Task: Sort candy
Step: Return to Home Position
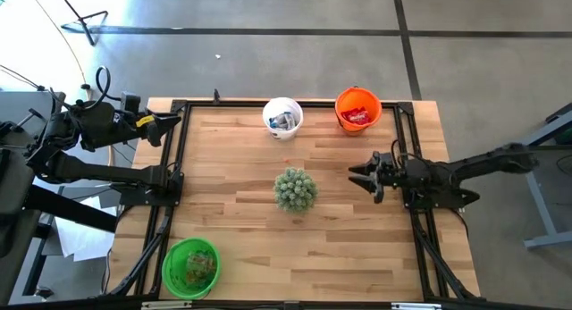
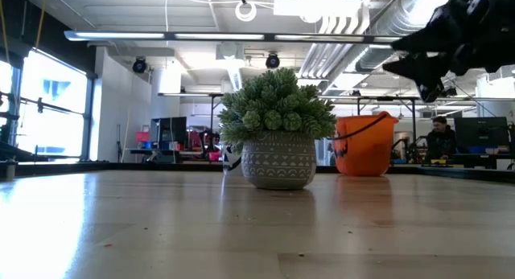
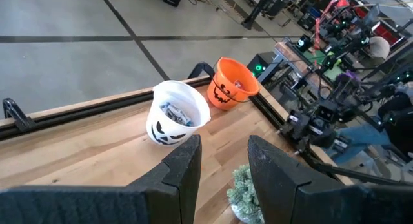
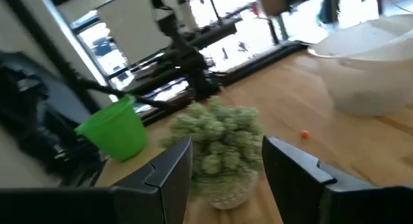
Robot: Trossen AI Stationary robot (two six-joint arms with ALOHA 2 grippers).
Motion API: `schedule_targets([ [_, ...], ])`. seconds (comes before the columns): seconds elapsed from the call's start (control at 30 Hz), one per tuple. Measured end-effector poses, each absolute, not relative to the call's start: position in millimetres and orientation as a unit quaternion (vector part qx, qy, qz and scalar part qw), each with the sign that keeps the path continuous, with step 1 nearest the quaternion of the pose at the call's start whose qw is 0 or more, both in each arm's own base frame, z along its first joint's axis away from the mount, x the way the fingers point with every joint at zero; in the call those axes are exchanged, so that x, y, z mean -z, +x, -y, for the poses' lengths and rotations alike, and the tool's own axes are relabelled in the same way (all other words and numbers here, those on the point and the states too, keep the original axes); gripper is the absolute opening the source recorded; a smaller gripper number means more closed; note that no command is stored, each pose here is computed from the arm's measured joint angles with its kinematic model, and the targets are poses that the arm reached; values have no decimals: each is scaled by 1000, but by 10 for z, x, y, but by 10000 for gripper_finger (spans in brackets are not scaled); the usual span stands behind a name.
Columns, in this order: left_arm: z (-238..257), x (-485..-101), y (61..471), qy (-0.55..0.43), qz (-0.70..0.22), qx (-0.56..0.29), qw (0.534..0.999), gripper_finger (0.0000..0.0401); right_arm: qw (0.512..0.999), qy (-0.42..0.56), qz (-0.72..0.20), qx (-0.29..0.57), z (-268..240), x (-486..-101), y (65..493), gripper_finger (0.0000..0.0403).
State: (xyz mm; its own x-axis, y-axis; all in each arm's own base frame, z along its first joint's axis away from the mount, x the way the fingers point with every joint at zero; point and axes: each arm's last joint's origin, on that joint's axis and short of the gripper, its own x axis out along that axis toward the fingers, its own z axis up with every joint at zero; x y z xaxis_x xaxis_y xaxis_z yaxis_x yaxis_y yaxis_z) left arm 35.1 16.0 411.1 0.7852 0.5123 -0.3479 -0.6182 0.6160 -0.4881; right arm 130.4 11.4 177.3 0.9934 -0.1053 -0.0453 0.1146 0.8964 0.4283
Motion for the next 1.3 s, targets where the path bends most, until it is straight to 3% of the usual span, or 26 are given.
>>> schedule_targets([
  [0.43, -160, -4111, 351, -304, -87, -316, 895, 117, 989, 109, 29, -96, -419, -1894, 1242, 183],
  [0.7, -160, -4111, 351, -304, -87, -316, 894, 117, 991, 66, 7, -117, -463, -1847, 1230, 183],
  [1.07, -160, -4111, 351, -304, -87, -316, 894, 117, 974, 179, -14, -137, -475, -1838, 1227, 183],
  [1.3, -160, -4111, 351, -304, -87, -316, 894, 117, 974, 181, -15, -137, -475, -1838, 1227, 183],
])
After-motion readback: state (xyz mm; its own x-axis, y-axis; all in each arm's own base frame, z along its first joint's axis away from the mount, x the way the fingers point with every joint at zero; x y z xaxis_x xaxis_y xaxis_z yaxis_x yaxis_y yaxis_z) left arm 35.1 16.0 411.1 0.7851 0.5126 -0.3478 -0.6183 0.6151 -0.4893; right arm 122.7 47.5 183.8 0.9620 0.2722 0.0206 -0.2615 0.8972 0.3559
